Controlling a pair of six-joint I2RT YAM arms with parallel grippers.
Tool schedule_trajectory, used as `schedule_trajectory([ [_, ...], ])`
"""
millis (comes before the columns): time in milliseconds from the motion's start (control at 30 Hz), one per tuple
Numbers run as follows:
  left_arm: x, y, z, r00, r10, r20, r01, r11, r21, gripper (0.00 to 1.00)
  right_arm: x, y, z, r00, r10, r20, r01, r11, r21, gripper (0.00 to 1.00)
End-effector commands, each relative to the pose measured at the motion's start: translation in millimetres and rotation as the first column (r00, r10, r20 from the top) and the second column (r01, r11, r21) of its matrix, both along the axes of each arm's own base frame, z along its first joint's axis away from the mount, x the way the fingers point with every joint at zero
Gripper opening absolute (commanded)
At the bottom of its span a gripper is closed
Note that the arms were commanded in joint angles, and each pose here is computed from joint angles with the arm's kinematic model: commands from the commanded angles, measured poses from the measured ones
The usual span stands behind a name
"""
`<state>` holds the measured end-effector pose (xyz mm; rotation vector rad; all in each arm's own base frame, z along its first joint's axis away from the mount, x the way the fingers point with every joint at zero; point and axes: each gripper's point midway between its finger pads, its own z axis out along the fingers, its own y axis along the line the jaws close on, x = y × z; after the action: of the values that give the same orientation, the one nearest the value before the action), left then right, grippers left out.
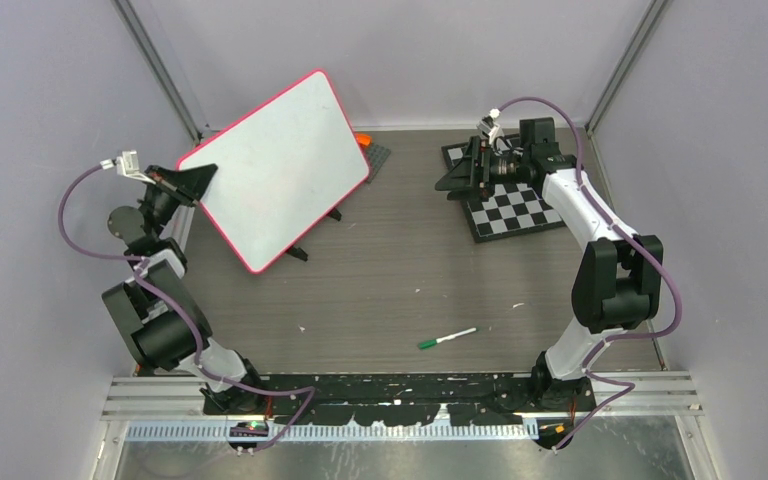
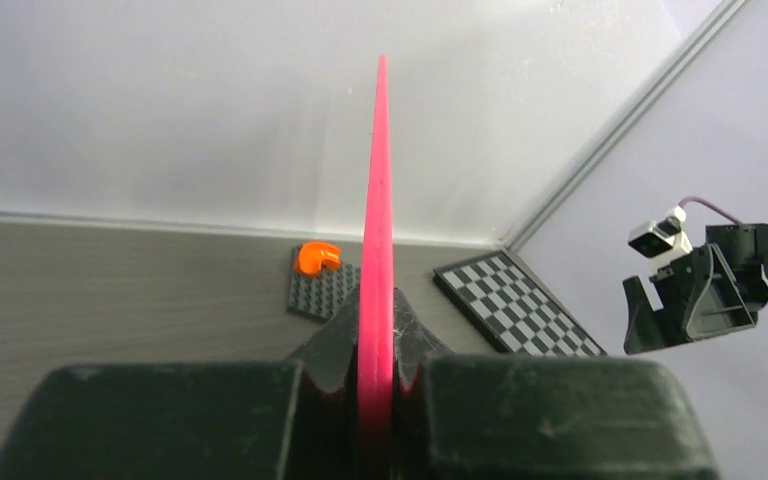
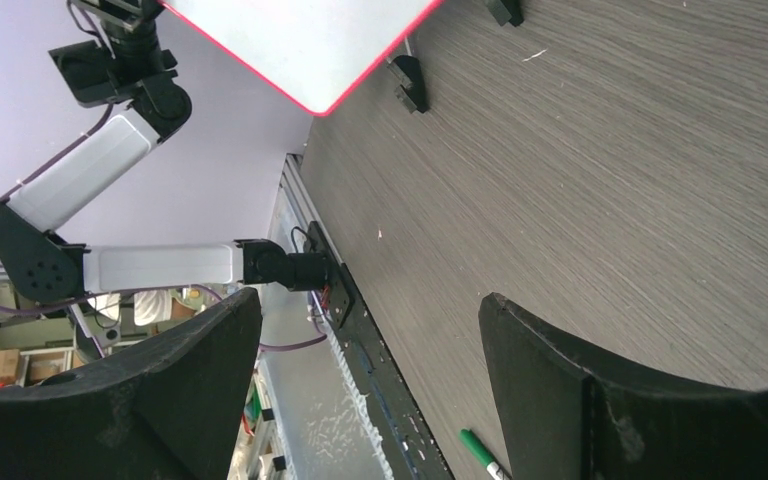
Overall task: Write a sentence on the whiteboard
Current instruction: Place the whiteboard on the whiteboard stand.
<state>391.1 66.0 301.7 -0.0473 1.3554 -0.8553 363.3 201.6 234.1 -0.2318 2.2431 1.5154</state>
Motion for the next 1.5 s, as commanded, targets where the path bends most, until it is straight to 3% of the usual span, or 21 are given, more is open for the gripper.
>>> schedule_trajectory([
  [0,-21.5,16.0,86.4,0.943,0.169,0.287,-0.182,0.983,0.020,0.00,1.1,3.9,17.0,0.998,0.031,0.055,-0.032,0.999,0.014,0.84],
  [367,-39.1,7.2,29.1,0.959,0.191,0.208,-0.207,0.976,0.058,0.00,-3.0,3.6,16.5,0.998,0.046,0.052,-0.046,0.999,0.009,0.84],
  [600,-53.5,-1.3,-3.3,0.951,0.218,0.220,-0.264,0.942,0.209,0.00,-4.4,3.3,18.1,0.997,0.049,0.058,-0.049,0.999,0.012,0.84],
  [867,-65.3,-11.9,-5.2,0.951,0.197,0.237,-0.259,0.929,0.265,0.01,-6.0,4.0,18.0,0.997,0.056,0.052,-0.056,0.998,0.013,0.84],
  [933,-68.9,-15.2,-14.9,0.955,0.187,0.231,-0.255,0.915,0.311,0.25,-7.2,4.0,21.6,0.996,0.056,0.064,-0.056,0.998,0.011,0.84],
  [967,-71.1,-16.5,-20.2,0.955,0.188,0.227,-0.258,0.907,0.333,0.32,-7.7,3.2,22.9,0.996,0.054,0.067,-0.055,0.998,0.009,0.84],
  [1100,-76.9,-13.0,-32.2,0.955,0.245,0.167,-0.291,0.886,0.362,0.43,-11.8,2.7,23.6,0.996,0.063,0.069,-0.063,0.998,0.002,0.84],
  [1200,-80.3,-13.0,-22.1,0.953,0.262,0.152,-0.300,0.880,0.367,0.63,-12.8,2.1,23.5,0.995,0.066,0.069,-0.066,0.998,-0.001,0.84],
  [1300,-82.0,-7.2,-11.7,0.944,0.307,0.124,-0.331,0.862,0.383,0.77,-14.8,1.9,22.4,0.995,0.075,0.073,-0.074,0.997,-0.008,0.84],
  [1467,-80.2,-3.4,-10.9,0.952,0.307,0.009,-0.280,0.855,0.437,0.86,-18.2,-1.8,12.5,0.993,0.082,0.081,-0.078,0.996,-0.054,0.84],
])
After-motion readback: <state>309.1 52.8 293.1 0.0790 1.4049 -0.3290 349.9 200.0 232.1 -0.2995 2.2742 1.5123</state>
